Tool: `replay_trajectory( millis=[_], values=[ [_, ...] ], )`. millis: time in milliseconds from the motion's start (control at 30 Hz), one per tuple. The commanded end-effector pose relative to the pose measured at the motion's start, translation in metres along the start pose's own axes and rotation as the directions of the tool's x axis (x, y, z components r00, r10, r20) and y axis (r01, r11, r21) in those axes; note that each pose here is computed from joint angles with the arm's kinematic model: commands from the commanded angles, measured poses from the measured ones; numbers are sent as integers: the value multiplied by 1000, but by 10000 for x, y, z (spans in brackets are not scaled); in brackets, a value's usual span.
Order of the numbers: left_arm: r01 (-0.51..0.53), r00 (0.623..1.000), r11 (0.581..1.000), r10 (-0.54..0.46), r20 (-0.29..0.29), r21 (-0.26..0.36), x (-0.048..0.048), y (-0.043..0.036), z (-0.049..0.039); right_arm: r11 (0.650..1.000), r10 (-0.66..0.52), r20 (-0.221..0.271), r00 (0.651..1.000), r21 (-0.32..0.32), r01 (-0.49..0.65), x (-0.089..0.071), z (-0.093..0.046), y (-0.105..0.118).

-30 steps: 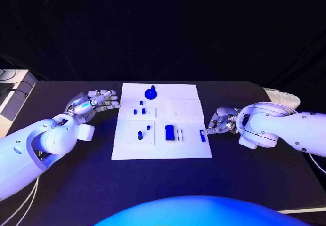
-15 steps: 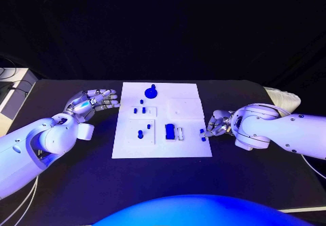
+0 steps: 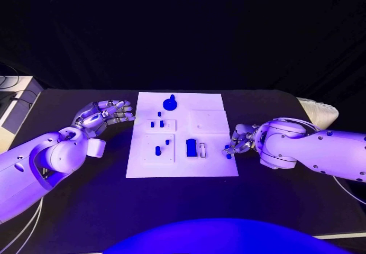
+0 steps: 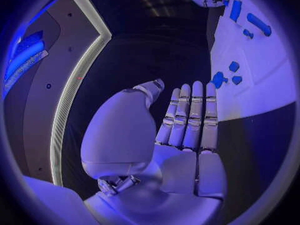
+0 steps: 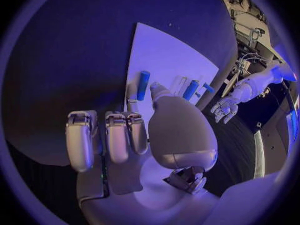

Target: Assemble the parts on the task board

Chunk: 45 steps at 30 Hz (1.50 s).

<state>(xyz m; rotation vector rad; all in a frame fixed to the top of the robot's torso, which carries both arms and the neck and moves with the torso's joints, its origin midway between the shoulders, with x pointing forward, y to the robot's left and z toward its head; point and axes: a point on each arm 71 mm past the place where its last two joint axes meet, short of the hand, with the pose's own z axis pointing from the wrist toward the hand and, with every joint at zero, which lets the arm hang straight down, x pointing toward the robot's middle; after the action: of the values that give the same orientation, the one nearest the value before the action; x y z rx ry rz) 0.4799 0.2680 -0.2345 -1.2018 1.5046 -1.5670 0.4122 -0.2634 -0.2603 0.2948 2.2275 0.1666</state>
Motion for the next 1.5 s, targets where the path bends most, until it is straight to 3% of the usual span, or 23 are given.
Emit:
replay_trajectory(
  millis=[33, 533, 1000, 1233, 1500],
  values=[
    [9, 1000, 1000, -8, -19, 9, 23, -8, 0, 999, -38, 16, 999, 6, 38, 35, 15, -1],
    [7, 1000, 1000, -6, -13, 3, 9, -4, -6, 998, -61, 3, 998, -5, 61, 88, 19, 32],
    [6, 1000, 1000, -6, -12, 1, 6, -4, -9, 999, -8, 37, 999, -32, 9, 75, -29, 93],
    [6, 1000, 1000, -6, -12, 0, 4, -3, -10, 997, 72, 57, 996, -46, -70, -50, -97, 174],
    [7, 1000, 1000, -7, -15, -2, 16, 1, -5, 985, 154, 35, 987, -82, -151, -160, -172, 365]
  ],
)
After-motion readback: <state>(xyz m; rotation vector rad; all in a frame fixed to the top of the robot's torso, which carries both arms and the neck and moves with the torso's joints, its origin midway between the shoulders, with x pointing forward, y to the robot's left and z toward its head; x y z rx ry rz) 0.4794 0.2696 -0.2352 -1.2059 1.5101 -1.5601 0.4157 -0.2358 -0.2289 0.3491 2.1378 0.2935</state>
